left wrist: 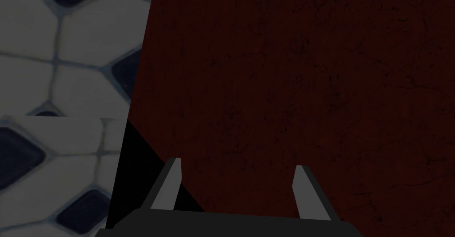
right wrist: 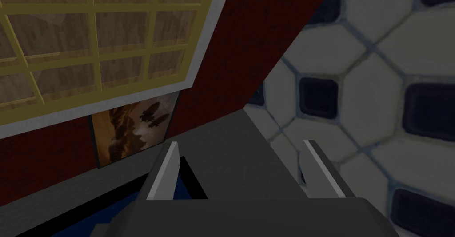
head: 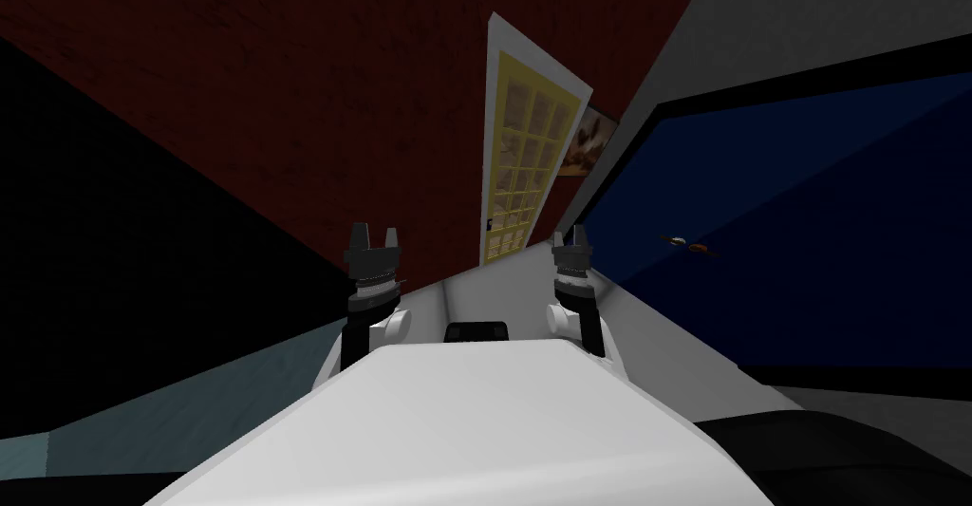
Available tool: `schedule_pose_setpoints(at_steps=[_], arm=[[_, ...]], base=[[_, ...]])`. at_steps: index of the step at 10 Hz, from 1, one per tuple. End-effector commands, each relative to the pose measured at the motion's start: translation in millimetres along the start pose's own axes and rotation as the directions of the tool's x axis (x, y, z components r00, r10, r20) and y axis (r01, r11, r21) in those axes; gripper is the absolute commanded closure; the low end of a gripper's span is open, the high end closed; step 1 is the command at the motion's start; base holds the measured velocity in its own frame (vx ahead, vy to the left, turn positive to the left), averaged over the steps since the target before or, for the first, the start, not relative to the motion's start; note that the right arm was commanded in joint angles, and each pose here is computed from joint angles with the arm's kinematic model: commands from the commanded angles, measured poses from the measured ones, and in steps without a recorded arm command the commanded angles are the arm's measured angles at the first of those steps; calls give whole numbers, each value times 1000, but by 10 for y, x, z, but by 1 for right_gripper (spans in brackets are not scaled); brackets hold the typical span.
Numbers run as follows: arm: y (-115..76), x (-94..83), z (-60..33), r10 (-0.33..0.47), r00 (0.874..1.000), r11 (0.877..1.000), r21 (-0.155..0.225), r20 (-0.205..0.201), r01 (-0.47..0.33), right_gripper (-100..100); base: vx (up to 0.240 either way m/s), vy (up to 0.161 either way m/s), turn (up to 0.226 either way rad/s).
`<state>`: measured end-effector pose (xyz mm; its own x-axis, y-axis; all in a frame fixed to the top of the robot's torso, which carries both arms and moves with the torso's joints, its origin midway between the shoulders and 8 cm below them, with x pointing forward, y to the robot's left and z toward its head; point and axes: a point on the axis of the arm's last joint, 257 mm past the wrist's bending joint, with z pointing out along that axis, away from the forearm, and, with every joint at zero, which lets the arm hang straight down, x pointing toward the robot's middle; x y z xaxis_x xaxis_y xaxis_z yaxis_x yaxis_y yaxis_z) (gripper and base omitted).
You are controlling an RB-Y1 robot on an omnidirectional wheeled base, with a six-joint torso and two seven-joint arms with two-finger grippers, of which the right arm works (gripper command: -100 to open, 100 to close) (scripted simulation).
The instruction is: Pull the door open
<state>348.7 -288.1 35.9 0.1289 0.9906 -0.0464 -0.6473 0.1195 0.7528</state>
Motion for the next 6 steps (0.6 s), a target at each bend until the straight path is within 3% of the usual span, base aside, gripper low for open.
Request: schedule_pose_setpoints(at_steps=[1,6], arm=[[-111,0,-38,-38,999,999,17,-5,38,-100],[-388,-7,-146,-134,991,989,60,-22,135,-100]], base=[[58,-6,116],[91,-15,85]])
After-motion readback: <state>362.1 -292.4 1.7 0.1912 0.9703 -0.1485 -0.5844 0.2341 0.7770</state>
